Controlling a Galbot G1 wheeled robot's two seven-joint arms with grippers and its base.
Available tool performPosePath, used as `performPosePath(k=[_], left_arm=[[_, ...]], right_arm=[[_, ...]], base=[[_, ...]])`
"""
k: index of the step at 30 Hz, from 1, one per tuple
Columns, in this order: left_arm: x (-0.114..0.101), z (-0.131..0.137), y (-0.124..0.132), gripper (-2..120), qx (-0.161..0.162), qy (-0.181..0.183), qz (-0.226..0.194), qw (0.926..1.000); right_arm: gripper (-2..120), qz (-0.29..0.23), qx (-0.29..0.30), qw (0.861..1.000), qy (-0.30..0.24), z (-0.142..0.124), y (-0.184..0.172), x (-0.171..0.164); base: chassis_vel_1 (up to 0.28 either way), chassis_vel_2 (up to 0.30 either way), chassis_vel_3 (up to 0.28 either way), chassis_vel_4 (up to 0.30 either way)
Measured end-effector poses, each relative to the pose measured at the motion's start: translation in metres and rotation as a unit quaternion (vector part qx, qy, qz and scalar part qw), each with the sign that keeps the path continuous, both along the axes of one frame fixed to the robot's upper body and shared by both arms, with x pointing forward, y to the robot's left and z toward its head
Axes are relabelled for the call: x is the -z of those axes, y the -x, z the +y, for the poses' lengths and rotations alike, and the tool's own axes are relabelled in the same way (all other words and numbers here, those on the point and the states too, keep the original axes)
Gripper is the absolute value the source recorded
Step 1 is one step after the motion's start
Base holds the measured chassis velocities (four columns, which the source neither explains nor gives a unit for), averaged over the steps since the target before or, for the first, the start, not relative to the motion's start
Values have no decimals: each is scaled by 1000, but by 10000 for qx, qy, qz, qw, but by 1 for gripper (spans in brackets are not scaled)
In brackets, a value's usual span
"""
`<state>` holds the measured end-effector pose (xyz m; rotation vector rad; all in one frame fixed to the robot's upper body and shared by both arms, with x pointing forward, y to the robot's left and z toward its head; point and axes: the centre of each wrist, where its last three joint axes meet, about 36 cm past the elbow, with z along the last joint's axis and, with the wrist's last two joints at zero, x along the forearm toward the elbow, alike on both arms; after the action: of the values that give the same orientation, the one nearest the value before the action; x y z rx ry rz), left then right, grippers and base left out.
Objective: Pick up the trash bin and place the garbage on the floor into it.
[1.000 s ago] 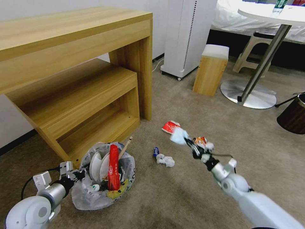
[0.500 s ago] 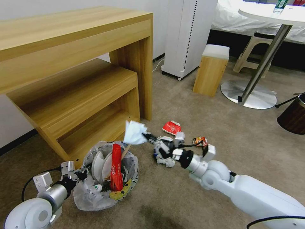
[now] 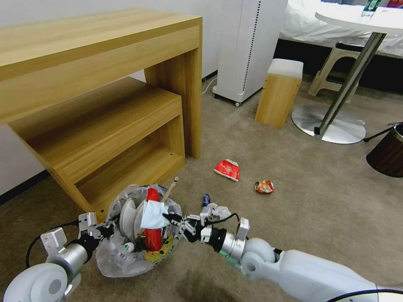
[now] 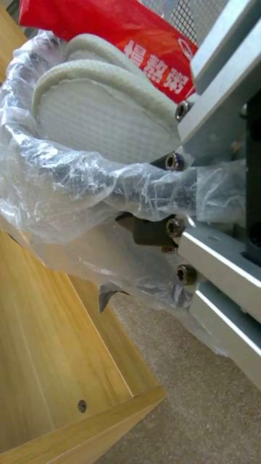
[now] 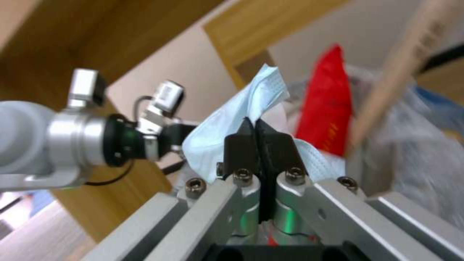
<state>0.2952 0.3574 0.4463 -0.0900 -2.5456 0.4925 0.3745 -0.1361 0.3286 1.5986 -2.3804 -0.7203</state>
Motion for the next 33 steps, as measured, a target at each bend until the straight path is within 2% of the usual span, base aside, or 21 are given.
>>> performPosePath(k=[10, 16, 22, 24, 26, 28, 31, 32, 33], left_arm=[[4, -1, -2, 0, 5, 34, 23, 10000], [4, -1, -1, 0, 9, 30, 23, 10000], [2, -2, 1, 0, 12, 25, 4, 10000], [2, -1, 1, 0, 9, 24, 2, 10000], [2, -1, 2, 0, -1, 26, 2, 10000], [2, -1, 2, 0, -9, 26, 1, 10000], [1, 1, 4, 0, -59, 16, -6, 10000], [1, 1, 4, 0, -59, 16, -6, 10000], [1, 2, 4, 0, -68, 10, -10, 10000]], right_arm=[[0, 422, 559, 9970, 340, 24, 13, -6], [0, 494, 634, 9955, 497, 34, 15, -5], [0, 494, 688, 9938, 723, 57, 19, -2], [2, 479, 671, 9939, 734, 58, 20, -1], [14, 450, 633, 9944, 720, 61, 21, -3], [17, 439, 603, 9947, 702, 63, 21, -4], [32, 415, 485, 9958, 656, 65, 25, -9], [32, 415, 485, 9958, 656, 65, 25, -9], [37, 413, 460, 9960, 646, 65, 27, -11]], base=[[0, 0, 0, 0], [0, 0, 0, 0], [0, 0, 0, 0], [0, 0, 0, 0], [0, 0, 0, 0], [0, 0, 0, 0], [0, 0, 0, 0], [0, 0, 0, 0], [0, 0, 0, 0]])
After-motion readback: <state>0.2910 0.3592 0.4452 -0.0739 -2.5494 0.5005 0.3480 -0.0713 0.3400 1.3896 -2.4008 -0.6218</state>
